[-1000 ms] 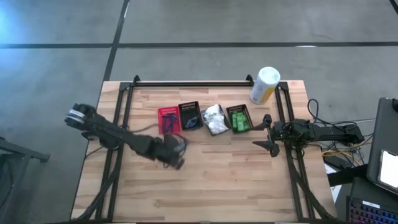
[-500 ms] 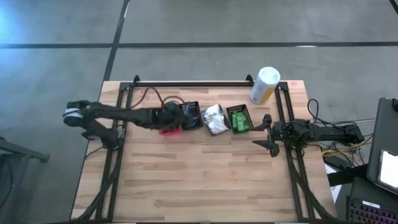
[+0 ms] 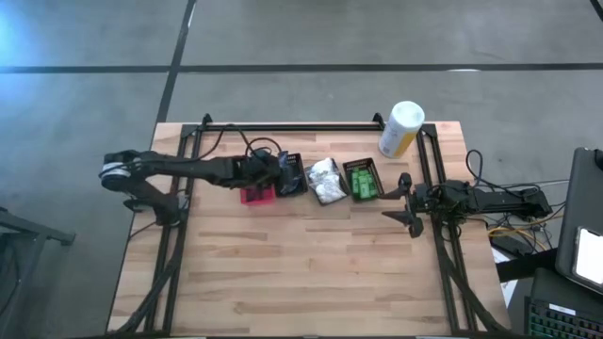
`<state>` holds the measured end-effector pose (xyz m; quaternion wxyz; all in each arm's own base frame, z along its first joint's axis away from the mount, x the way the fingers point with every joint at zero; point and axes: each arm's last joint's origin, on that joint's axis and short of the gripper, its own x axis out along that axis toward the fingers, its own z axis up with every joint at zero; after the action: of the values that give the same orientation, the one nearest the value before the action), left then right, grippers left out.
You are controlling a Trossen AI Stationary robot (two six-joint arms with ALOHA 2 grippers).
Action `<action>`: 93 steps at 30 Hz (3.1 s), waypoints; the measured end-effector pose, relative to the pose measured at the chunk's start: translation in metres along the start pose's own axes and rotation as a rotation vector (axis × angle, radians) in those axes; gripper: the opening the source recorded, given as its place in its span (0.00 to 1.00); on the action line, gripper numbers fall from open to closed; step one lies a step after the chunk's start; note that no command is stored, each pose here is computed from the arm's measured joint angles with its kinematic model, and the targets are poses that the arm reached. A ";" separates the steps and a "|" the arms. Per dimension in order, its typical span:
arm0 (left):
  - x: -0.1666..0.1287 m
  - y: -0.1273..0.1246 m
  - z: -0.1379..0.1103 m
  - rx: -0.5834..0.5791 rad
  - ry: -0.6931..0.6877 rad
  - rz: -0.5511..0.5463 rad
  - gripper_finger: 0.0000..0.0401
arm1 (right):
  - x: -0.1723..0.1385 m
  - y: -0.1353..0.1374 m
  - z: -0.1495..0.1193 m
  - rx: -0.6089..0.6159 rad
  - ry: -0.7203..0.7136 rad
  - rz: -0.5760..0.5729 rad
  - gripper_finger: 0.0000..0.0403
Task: Pick & Place Travel size toiletries
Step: Put the shave cream into the left black bin, then return to Home Position
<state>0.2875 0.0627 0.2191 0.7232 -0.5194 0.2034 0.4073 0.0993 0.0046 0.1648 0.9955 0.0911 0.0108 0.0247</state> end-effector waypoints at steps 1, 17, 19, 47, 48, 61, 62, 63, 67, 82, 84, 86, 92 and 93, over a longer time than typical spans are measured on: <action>0.005 0.000 -0.001 0.001 0.005 0.006 0.34 | 0.000 0.000 0.000 0.000 0.000 0.000 0.58; 0.027 -0.006 -0.006 0.002 0.014 -0.011 0.39 | 0.000 0.000 0.000 0.000 0.001 0.000 0.60; 0.028 -0.006 -0.006 0.002 0.015 -0.008 0.40 | 0.000 0.000 0.000 0.000 0.001 -0.001 0.62; -0.010 -0.052 -0.020 0.245 0.026 -0.205 0.41 | 0.000 0.000 0.000 0.000 0.002 -0.001 0.84; -0.014 -0.055 -0.021 0.273 -0.013 -0.206 0.41 | 0.000 0.000 0.000 0.000 0.002 0.000 0.84; -0.047 -0.090 0.030 0.411 -0.680 0.020 0.41 | 0.000 0.000 0.000 0.000 0.004 -0.004 0.89; -0.050 -0.093 0.035 0.431 -0.690 0.026 0.41 | 0.000 0.000 0.000 0.000 0.004 -0.004 0.89; -0.052 -0.096 0.040 0.448 -0.700 0.031 0.41 | 0.000 0.000 0.000 0.000 0.004 -0.004 0.88; -0.062 -0.105 0.055 0.516 -0.732 0.051 0.41 | 0.000 0.000 0.000 0.000 0.004 -0.005 0.85; -0.083 -0.123 0.078 0.641 -0.827 0.086 0.41 | 0.000 0.000 0.000 0.000 0.004 -0.006 0.85; -0.083 -0.123 0.079 0.654 -0.829 0.095 0.41 | 0.000 0.000 0.000 0.000 0.004 -0.006 0.86; -0.083 -0.123 0.079 0.678 -0.827 0.105 0.41 | 0.000 0.000 0.000 0.000 0.004 -0.006 0.88; -0.083 -0.123 0.079 0.731 -0.827 0.129 0.41 | 0.000 0.000 0.000 0.000 0.004 -0.006 0.89; -0.083 -0.123 0.079 0.731 -0.828 0.129 0.41 | 0.000 0.000 0.000 0.000 0.004 -0.006 0.89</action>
<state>0.3268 0.0876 0.3805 0.8495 -0.0176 0.0618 0.5236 0.0996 0.0044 0.1644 0.9955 0.0911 0.0131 0.0218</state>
